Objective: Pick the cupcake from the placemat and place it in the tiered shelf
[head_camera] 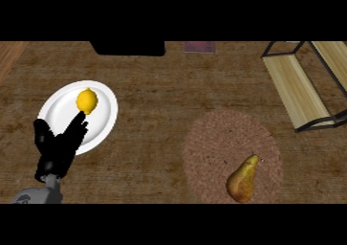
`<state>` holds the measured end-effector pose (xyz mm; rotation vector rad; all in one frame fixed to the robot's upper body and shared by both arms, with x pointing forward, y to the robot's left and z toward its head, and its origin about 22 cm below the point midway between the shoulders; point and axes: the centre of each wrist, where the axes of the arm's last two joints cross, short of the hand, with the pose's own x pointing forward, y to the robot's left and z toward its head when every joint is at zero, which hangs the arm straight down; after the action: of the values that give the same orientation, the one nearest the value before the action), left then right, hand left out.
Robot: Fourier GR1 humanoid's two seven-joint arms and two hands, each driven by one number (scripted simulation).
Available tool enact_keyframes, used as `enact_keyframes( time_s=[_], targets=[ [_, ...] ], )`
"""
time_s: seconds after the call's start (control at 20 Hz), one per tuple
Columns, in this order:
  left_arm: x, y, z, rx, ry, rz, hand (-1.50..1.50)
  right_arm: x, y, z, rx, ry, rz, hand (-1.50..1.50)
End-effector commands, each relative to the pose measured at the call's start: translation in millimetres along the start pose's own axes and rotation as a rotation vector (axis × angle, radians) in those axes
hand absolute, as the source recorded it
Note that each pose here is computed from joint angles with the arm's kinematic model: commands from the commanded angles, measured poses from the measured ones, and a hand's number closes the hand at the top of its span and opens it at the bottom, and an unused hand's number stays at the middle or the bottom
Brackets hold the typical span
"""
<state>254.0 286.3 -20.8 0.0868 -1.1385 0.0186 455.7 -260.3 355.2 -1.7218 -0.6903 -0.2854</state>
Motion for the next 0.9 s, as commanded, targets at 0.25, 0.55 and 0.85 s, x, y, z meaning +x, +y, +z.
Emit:
enact_keyframes(
  time_s=[0.25,0.55,0.85],
  targets=[
    [5,17,1,0.002,0.021,0.014,0.0,-32,36,-35,-0.012,0.143,0.006,1.5],
    [-9,3,-3,0.006,0.009,0.001,0.0,-41,35,-54,-0.032,0.13,0.042,1.5],
    [3,5,-14,0.017,0.025,0.004,0.0,-38,48,-41,-0.012,0.059,0.005,1.5]
  ],
)
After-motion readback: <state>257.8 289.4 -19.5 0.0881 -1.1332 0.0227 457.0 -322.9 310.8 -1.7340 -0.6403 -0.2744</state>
